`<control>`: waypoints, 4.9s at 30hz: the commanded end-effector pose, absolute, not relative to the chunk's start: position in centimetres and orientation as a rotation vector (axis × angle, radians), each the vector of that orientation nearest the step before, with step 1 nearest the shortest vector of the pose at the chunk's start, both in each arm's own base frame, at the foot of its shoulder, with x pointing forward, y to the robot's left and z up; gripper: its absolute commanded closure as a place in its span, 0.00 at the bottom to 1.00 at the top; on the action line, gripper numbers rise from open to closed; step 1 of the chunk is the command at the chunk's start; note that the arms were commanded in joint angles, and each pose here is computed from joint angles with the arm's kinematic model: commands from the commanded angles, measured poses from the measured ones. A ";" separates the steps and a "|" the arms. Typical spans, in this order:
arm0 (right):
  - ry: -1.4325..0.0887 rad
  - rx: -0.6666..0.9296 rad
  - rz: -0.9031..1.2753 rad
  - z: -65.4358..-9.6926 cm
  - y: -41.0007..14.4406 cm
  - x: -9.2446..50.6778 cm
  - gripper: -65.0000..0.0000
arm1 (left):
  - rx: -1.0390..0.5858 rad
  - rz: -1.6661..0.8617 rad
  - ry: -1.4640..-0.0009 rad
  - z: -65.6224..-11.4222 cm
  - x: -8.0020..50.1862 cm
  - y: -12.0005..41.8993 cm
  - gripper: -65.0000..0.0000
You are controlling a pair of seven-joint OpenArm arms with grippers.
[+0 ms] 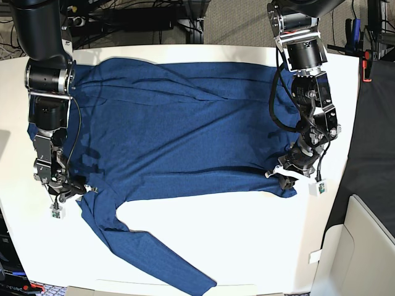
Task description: Fold the T-shirt properly
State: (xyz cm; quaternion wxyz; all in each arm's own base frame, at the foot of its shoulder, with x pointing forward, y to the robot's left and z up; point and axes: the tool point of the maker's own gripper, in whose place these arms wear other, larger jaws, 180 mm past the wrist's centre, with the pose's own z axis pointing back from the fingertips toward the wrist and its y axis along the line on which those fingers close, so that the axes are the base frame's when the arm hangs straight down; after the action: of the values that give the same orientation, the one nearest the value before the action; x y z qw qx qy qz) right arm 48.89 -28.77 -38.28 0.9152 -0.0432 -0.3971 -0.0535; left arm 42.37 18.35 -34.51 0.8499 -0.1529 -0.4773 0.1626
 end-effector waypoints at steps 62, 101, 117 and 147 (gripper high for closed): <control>-0.856 -0.107 -0.042 -33.4 -30.7 49.8 0.42 | -0.330 0.331 -1.081 -32.2 43.7 18.6 1.00; -0.796 -0.047 -0.113 -38.2 -29.7 46.8 0.87 | -0.332 0.330 -1.085 -32.0 43.7 18.6 1.00; -0.933 -0.076 -0.154 -33.3 -32.4 45.9 0.96 | -0.322 0.334 -1.088 -32.1 43.0 18.9 1.00; -0.896 -0.190 0.046 -28.6 -33.8 33.3 0.96 | -0.205 0.213 -1.190 -28.3 32.5 18.8 1.00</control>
State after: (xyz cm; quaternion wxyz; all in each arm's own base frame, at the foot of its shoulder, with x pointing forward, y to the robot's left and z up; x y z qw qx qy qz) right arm 32.29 -33.48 -30.64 0.9107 -0.0849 -0.4039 0.0164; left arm 31.88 18.50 -30.05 0.8339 -0.0986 -0.5327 0.1057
